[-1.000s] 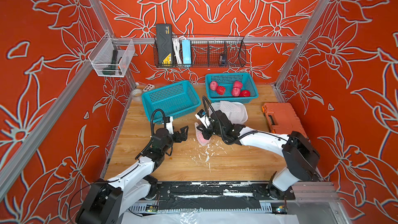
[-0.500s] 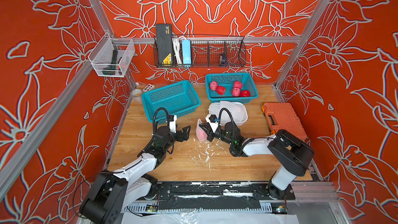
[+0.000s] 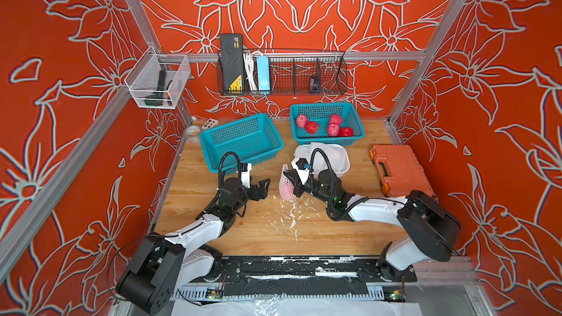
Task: Remove foam nets from apples
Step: Remove the foam net from the apple.
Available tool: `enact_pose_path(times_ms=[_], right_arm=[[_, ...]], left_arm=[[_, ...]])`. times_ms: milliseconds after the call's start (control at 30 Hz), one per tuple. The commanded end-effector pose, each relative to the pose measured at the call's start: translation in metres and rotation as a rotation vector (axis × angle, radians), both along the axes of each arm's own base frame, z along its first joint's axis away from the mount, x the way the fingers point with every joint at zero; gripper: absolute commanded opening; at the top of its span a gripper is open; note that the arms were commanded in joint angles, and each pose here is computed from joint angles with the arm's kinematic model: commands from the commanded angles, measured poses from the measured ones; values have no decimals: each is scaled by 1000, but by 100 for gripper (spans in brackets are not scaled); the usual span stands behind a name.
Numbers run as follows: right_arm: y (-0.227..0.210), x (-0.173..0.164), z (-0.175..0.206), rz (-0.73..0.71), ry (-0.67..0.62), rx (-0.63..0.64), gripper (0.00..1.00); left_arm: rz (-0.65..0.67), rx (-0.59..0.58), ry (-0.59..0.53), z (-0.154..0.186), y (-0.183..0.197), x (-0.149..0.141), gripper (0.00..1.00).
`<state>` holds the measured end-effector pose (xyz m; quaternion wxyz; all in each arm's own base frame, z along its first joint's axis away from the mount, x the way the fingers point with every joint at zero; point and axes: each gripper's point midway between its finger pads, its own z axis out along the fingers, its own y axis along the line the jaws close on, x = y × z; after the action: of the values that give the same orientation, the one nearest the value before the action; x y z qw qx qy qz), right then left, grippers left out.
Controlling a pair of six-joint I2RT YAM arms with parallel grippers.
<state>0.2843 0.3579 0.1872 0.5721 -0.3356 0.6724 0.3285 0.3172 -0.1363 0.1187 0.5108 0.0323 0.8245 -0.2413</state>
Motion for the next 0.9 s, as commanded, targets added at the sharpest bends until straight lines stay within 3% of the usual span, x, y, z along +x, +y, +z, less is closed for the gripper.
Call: enact_pose_path(times_ms=[0, 33, 133, 200, 300, 400, 500, 667, 767, 867], right_arm=[[0, 7, 0, 10, 9, 41, 0], [1, 8, -4, -18, 15, 7, 0], [4, 14, -2, 30, 83, 86, 0], [11, 7, -11, -10, 21, -61, 0], [10, 8, -4, 7, 56, 19, 0], [9, 12, -7, -6, 54, -4, 0], [5, 9, 15, -9, 36, 37, 0], [-4, 10, 90, -11, 57, 98, 0], [-21, 24, 126, -34, 137, 124, 0], [-49, 52, 138, -63, 278, 188, 0]], left_arm=[[-20, -16, -57, 19, -8, 8, 91], [-27, -15, -56, 18, -9, 8, 91], [-37, -15, -58, 19, -11, 8, 91], [-36, -17, -62, 20, -11, 8, 91], [-38, -11, -61, 19, -12, 9, 91], [-41, -10, -53, 18, -13, 10, 91], [-43, -14, -55, 21, -14, 11, 91], [-2, -73, -88, 51, -11, 13, 91], [8, -154, -148, 86, -11, 13, 91], [-13, -181, -219, 123, -20, 15, 88]])
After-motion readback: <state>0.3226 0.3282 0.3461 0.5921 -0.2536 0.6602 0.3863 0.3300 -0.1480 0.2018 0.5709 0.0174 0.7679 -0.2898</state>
